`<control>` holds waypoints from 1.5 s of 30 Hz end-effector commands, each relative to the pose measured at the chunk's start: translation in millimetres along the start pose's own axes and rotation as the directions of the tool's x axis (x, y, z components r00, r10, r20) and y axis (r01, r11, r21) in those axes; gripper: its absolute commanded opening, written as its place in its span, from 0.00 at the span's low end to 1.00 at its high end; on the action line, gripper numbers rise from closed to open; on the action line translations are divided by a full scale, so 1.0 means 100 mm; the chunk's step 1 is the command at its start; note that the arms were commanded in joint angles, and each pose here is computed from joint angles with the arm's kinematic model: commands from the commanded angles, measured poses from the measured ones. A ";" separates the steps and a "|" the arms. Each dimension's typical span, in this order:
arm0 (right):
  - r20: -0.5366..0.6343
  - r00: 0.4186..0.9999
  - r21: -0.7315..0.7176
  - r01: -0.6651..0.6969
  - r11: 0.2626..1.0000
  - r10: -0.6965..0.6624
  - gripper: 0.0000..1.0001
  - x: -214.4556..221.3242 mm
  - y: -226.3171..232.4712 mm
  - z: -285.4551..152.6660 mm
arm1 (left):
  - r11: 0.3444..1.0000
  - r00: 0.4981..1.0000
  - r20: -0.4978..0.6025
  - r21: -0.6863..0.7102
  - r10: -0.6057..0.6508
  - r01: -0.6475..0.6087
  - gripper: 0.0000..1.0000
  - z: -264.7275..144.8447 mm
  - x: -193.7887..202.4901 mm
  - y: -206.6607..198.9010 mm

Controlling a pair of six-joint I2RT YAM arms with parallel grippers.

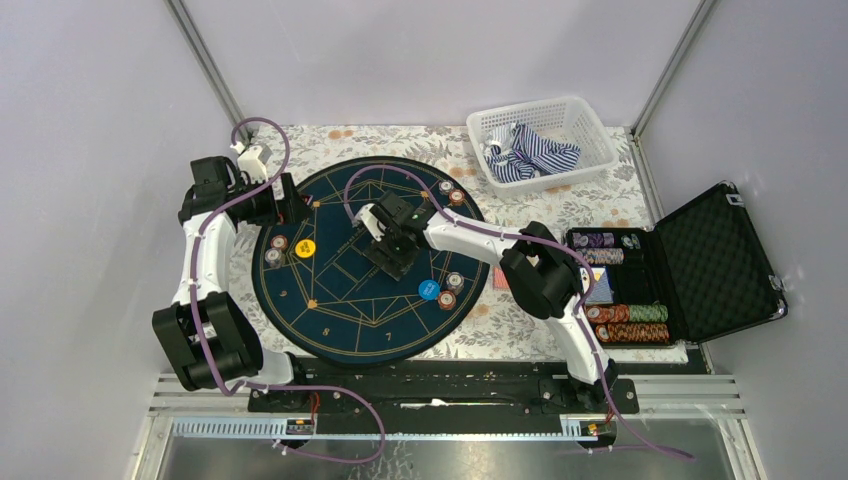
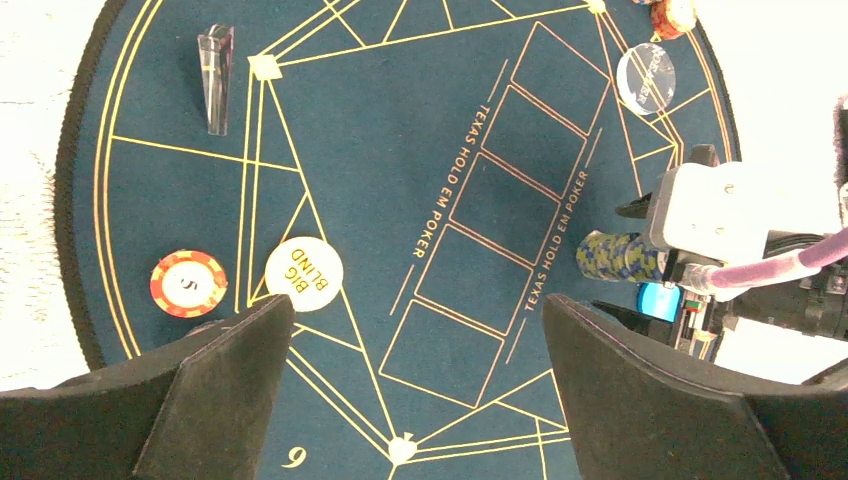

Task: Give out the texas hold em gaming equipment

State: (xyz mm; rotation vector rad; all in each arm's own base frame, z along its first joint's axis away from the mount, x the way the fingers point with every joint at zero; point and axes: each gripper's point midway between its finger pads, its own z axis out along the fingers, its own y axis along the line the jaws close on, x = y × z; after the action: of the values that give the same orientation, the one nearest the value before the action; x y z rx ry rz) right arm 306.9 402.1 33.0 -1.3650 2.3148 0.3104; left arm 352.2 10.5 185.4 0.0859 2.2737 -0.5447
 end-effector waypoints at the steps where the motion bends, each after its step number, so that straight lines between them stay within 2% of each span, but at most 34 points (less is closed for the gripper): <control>1: 0.087 0.996 -0.012 0.020 1.000 -0.019 0.90 -0.29 0.03 -0.37 | 0.999 0.997 0.072 0.047 0.014 -0.017 0.99 -0.06 -0.16 -0.18; 9: 0.096 0.994 -0.059 -0.045 0.997 0.050 0.92 -0.25 -0.03 -0.63 | 0.999 0.996 0.092 0.051 0.012 -0.017 0.99 -0.12 -0.20 -0.26; 17: 0.111 0.987 -0.127 -0.101 0.987 0.115 0.87 -0.24 -0.10 -0.75 | 0.997 0.995 0.097 0.075 -0.011 0.004 0.99 -0.08 -0.22 -0.29; 38: 0.017 0.992 -0.163 -0.122 0.979 0.127 0.83 -0.05 -0.04 -0.45 | 0.996 0.996 0.089 0.085 -0.011 0.003 0.99 -0.06 -0.20 -0.30; 45: 0.013 0.993 -0.134 -0.115 0.984 0.118 0.73 -0.03 -0.09 -0.43 | 0.996 0.996 0.085 0.085 -0.010 0.002 0.99 -0.05 -0.18 -0.30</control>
State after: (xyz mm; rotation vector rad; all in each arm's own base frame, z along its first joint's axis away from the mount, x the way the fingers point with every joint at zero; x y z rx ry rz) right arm 304.1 380.5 67.4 -1.2831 2.4088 0.5258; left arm 350.1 -8.8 203.5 0.0511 2.2167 -0.6331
